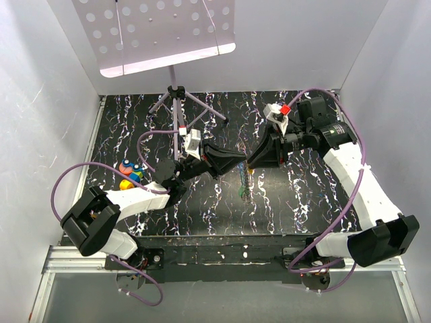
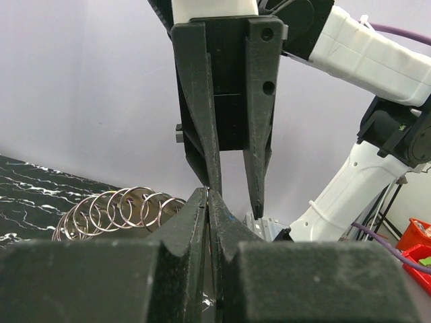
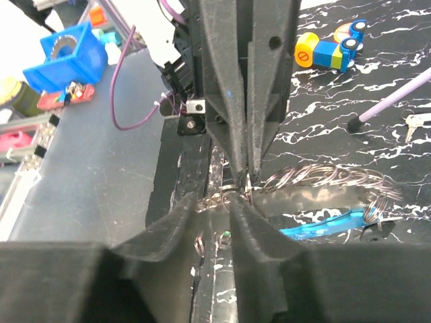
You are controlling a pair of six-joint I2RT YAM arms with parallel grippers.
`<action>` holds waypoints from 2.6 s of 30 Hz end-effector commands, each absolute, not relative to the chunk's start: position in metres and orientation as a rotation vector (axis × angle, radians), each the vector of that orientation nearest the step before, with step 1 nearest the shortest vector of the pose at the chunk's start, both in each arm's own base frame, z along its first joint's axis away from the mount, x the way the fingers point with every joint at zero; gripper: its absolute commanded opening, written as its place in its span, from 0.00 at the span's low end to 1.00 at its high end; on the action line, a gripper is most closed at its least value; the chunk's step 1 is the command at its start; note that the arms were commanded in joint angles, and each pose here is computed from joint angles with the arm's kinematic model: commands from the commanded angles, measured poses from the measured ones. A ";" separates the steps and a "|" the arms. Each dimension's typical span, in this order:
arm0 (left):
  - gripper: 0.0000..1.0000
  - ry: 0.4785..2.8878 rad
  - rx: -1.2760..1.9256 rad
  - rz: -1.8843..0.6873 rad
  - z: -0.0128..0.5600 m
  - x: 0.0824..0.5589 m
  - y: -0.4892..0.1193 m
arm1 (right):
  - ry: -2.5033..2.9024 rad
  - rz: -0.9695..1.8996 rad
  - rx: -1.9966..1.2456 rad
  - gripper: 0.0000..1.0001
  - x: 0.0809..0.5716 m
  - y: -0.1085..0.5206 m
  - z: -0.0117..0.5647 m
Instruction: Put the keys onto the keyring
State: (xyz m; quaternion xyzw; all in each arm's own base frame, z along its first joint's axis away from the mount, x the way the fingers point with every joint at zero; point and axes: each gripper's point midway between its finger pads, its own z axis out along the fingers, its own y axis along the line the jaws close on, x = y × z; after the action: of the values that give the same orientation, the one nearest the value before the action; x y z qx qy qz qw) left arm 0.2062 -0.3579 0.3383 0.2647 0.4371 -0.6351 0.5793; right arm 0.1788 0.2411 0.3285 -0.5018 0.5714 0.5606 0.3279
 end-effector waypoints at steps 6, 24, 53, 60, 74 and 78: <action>0.00 0.892 0.634 -1.402 0.361 0.189 -0.336 | 1.357 1.351 -1.427 0.44 0.162 0.228 0.353; 0.00 0.850 0.643 -1.460 0.366 0.182 -0.338 | 1.429 1.360 -1.443 0.43 0.177 0.241 0.338; 0.00 0.855 0.637 -1.473 0.366 0.183 -0.343 | 1.466 1.392 -1.459 0.22 0.176 0.252 0.326; 0.00 0.854 0.640 -1.475 0.367 0.182 -0.343 | 1.456 1.397 -1.465 0.01 0.173 0.251 0.325; 0.30 0.923 0.649 -1.491 0.363 0.183 -0.343 | 1.528 1.380 -1.426 0.01 0.173 0.244 0.311; 0.50 0.987 0.652 -1.468 0.359 0.185 -0.333 | 1.553 1.352 -1.425 0.01 0.171 0.238 0.303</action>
State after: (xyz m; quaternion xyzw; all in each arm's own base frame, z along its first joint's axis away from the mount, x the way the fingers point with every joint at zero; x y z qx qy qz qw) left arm 0.1881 -0.3469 0.3389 0.2787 0.4301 -0.6369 0.5759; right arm 0.1789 0.2444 0.2949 -0.5347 0.5991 0.5189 0.2932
